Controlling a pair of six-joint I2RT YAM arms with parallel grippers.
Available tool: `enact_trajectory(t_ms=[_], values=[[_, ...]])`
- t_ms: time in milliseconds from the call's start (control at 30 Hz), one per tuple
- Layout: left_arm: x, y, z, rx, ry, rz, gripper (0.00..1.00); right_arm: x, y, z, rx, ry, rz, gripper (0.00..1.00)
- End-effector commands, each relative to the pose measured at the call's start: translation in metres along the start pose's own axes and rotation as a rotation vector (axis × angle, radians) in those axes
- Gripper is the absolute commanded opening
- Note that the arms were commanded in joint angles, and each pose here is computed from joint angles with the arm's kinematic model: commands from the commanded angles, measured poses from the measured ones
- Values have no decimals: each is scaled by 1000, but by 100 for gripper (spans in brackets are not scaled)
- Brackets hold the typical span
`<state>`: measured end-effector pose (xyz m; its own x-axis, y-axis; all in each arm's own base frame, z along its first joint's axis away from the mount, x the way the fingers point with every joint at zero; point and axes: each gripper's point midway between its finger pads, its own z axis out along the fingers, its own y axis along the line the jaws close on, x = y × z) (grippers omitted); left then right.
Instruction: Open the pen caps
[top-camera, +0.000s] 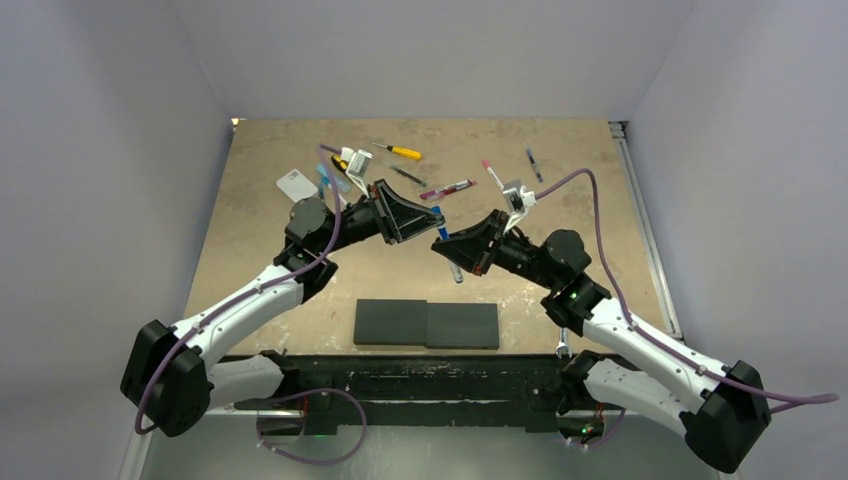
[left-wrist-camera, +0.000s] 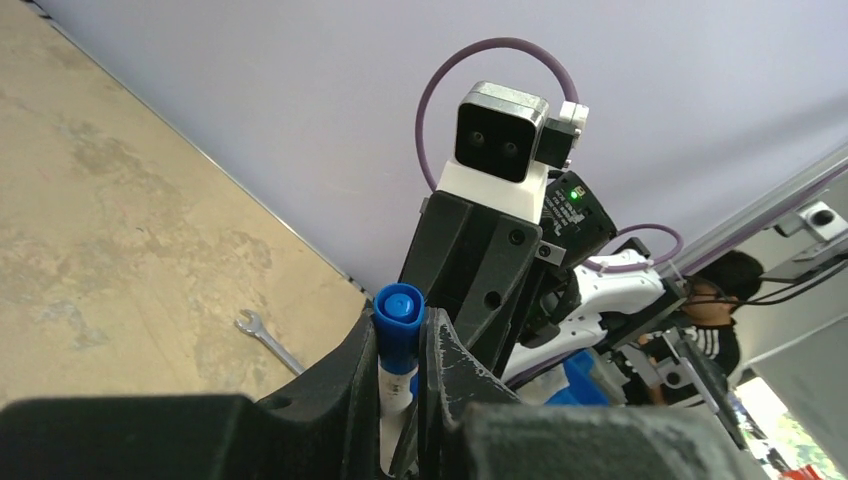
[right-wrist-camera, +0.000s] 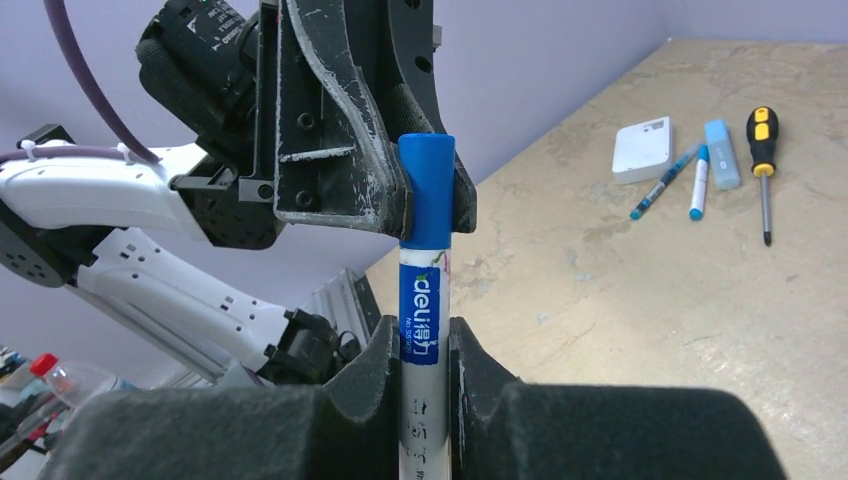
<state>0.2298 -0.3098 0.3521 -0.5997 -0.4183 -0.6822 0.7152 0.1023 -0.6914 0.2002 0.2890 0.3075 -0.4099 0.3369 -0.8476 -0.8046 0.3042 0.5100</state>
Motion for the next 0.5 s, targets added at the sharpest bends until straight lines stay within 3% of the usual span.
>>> enact_trajectory(t_ms=[0, 467], values=[[-103, -35, -9, 92, -330, 74, 0, -9, 8, -8, -13, -29, -23, 0], [-147, -16, -19, -38, -475, 98, 0, -6, 3, -15, 27, -22, -33, 0]])
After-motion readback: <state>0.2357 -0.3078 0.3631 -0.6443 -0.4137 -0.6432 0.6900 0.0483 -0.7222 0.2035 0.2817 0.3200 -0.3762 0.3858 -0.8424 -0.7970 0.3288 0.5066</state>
